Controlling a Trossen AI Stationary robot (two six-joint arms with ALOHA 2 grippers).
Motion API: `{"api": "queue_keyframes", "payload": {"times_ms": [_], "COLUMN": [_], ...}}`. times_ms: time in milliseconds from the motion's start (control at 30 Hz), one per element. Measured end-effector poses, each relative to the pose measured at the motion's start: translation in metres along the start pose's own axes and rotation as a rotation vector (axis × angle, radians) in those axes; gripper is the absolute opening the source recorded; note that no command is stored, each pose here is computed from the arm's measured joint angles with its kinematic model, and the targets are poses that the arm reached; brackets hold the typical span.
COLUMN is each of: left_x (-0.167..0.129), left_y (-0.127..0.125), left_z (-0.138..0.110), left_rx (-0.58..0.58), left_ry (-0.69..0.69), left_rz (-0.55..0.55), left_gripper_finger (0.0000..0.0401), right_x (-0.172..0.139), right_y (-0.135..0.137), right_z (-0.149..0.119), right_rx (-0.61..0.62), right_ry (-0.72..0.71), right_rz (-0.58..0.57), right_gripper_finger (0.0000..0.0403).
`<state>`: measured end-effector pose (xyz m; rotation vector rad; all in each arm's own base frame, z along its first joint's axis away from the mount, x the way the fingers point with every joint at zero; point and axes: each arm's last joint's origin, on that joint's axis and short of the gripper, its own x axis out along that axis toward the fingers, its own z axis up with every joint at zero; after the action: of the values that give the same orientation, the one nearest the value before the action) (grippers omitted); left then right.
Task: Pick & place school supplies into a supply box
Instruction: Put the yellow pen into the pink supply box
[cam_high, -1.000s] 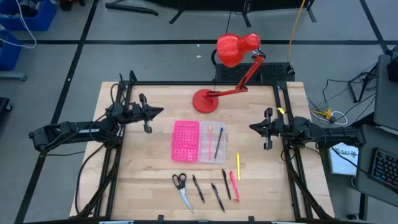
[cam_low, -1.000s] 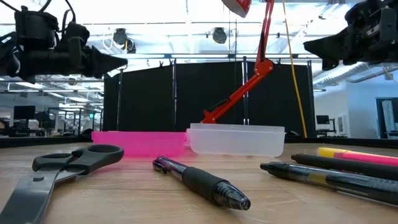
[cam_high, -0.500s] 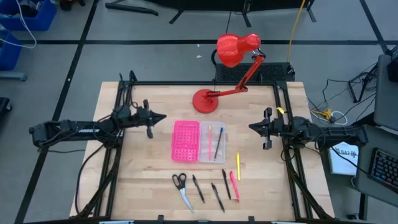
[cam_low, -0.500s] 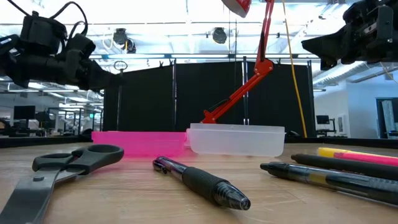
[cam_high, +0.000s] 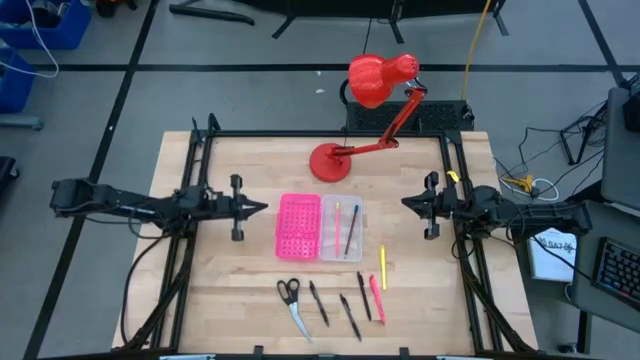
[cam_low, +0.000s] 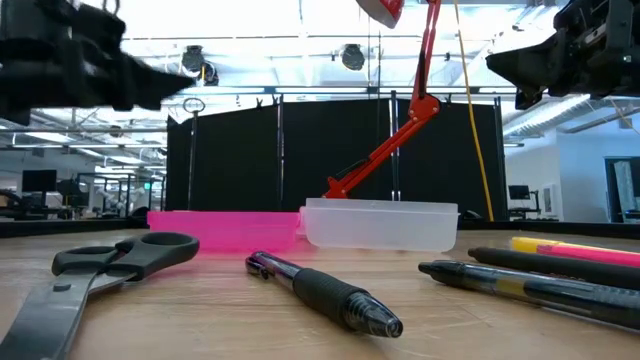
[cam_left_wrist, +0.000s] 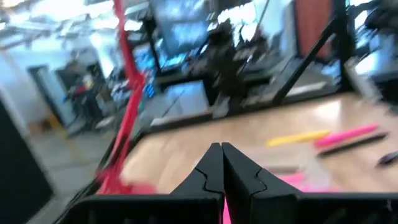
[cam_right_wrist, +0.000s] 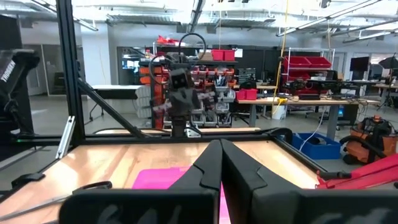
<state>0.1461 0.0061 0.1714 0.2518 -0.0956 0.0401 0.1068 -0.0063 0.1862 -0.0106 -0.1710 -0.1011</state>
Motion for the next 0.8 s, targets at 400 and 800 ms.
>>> {"api": "queue_keyframes", "payload": {"times_ms": [400, 800], "left_x": [-0.019, -0.042], "left_y": [-0.019, -0.013], "left_z": [0.033, 0.015], "left_rx": [-0.093, -0.063], "left_ry": [-0.21, 0.058], "left_rz": [-0.171, 0.073], "left_gripper_finger": [0.0002, 0.0003], "right_x": [0.0, 0.0], "right_y": [0.0, 0.0], "right_z": [0.0, 0.0], "right_rx": [0.001, 0.019], "right_ry": [0.001, 0.001], "right_rz": [0.001, 0.0], "right_gripper_finger": [0.0, 0.0]}}
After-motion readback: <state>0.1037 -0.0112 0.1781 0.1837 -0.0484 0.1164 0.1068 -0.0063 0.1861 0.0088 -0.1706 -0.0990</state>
